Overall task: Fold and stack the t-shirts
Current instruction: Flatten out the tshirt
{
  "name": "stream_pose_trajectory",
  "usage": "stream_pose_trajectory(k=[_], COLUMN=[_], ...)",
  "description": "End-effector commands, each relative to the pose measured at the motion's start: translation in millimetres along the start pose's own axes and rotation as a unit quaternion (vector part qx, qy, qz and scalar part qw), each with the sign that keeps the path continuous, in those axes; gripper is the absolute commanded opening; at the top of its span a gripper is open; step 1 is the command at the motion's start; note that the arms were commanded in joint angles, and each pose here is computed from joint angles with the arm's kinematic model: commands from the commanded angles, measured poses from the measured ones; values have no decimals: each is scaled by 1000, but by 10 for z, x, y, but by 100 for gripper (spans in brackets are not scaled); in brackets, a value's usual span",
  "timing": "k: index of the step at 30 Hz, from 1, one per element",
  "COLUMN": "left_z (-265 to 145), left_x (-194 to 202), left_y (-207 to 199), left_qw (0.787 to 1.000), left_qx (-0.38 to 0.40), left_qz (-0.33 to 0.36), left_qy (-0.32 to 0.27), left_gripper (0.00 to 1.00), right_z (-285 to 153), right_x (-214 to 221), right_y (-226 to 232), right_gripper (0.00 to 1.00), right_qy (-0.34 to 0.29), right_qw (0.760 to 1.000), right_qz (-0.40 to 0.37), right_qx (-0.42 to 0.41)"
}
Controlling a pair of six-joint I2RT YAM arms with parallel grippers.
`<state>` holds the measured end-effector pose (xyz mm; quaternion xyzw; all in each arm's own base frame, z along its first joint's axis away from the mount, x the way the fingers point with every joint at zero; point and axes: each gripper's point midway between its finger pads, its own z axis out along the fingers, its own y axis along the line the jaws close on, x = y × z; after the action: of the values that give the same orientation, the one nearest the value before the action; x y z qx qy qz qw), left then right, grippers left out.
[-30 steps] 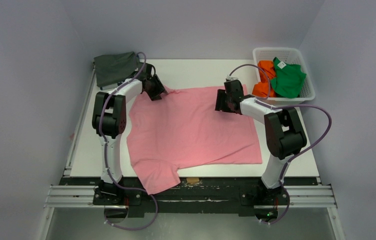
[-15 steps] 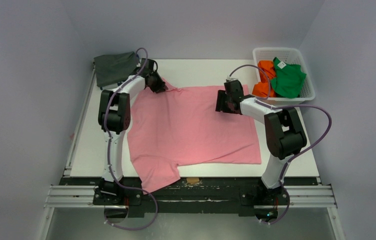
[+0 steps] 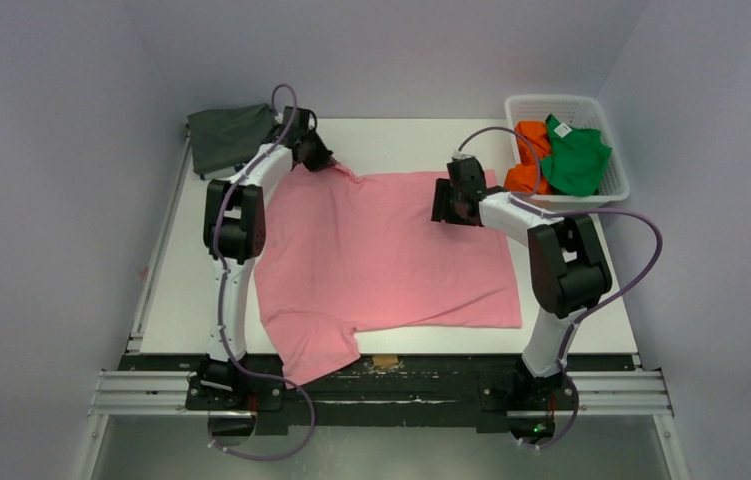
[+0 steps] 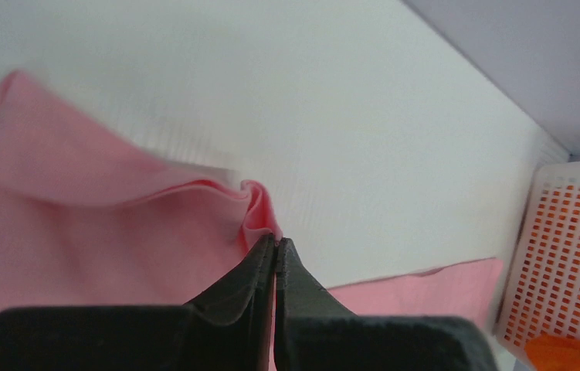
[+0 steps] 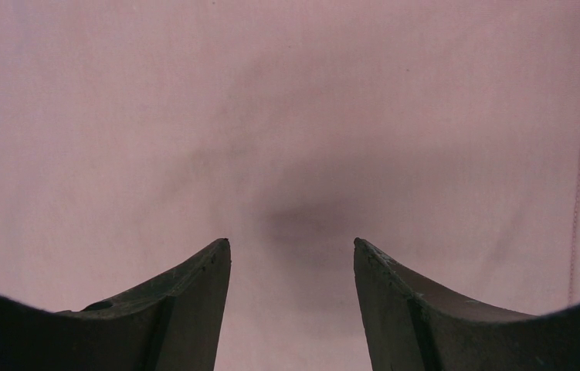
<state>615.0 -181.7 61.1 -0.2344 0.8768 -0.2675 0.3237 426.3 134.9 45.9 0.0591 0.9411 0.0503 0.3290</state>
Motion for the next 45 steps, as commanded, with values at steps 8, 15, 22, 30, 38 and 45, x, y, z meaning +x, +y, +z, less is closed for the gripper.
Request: stream_pose_trajectory(k=[8, 15, 22, 30, 38, 45], left_z=[114, -724, -1268, -1600, -1558, -1275], left_x=[-456, -622, -196, 687, 1250, 1221], left_y=[-1074, -1372, -938, 200, 626, 671], left_qw=[968, 959, 977, 984, 973, 964], left_qx=[225, 195, 124, -60, -109, -139], left_qz=[88, 183, 168, 132, 98, 81], left_qy=[-63, -94, -39, 106, 179, 210], left_gripper=[99, 100, 100, 100, 100, 100], right_z=[-76, -162, -198, -72, 128, 319], right_x=[-257, -317, -367, -219, 17, -71], right_y=[23, 43, -23, -146, -315, -340], right_gripper=[58, 59, 62, 68, 76, 81], right_qy=[-26, -48, -67, -43, 3, 8], right_qw=[1000, 999, 997, 996, 994, 992], right_qz=[13, 22, 40, 64, 93, 113], right_qx=[9, -3, 12, 43, 56, 60])
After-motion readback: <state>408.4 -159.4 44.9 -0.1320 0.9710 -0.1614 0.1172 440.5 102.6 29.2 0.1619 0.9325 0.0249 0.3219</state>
